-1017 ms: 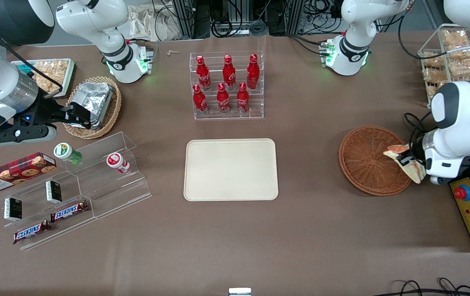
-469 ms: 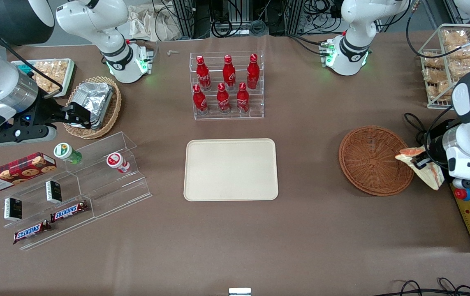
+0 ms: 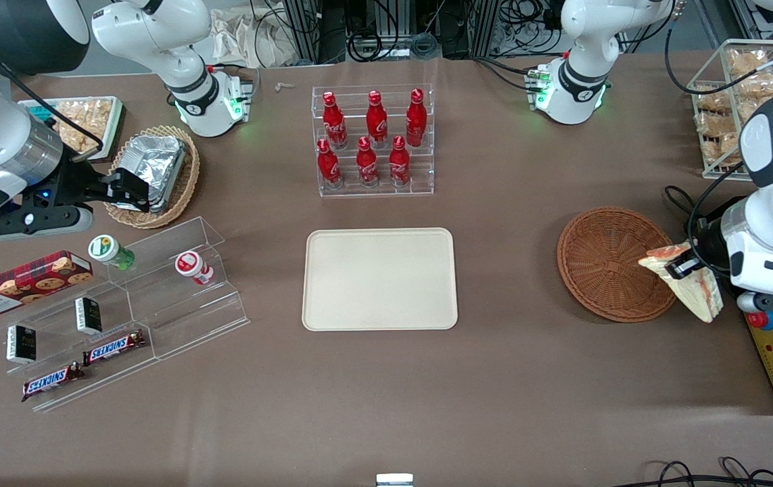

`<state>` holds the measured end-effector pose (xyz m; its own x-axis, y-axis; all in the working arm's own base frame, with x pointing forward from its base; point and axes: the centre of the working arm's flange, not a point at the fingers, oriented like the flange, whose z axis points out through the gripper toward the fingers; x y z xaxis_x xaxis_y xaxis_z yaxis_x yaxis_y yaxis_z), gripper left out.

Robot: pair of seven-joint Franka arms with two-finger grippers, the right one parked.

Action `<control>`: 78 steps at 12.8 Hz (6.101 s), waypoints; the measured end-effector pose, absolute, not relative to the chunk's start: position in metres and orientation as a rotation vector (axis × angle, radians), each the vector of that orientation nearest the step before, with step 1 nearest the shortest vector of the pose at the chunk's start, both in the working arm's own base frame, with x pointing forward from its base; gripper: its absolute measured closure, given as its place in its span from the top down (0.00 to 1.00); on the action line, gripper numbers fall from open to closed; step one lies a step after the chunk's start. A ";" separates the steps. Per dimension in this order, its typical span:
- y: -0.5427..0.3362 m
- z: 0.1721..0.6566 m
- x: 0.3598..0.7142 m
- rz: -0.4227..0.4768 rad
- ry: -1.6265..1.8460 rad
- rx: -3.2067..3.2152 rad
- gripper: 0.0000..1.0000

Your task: Place sandwich from basket to tray

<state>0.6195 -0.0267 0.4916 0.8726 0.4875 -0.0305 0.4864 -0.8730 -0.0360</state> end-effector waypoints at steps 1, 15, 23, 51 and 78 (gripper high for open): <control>-0.034 0.490 0.620 0.063 -0.766 -3.022 0.18; -0.188 0.438 0.609 0.171 -0.647 -3.067 0.19; -0.308 0.361 0.587 0.206 -0.183 -3.191 0.27; -0.401 0.213 0.545 0.330 0.189 -3.097 1.00; -0.099 0.514 0.586 -0.027 -0.544 -3.039 1.00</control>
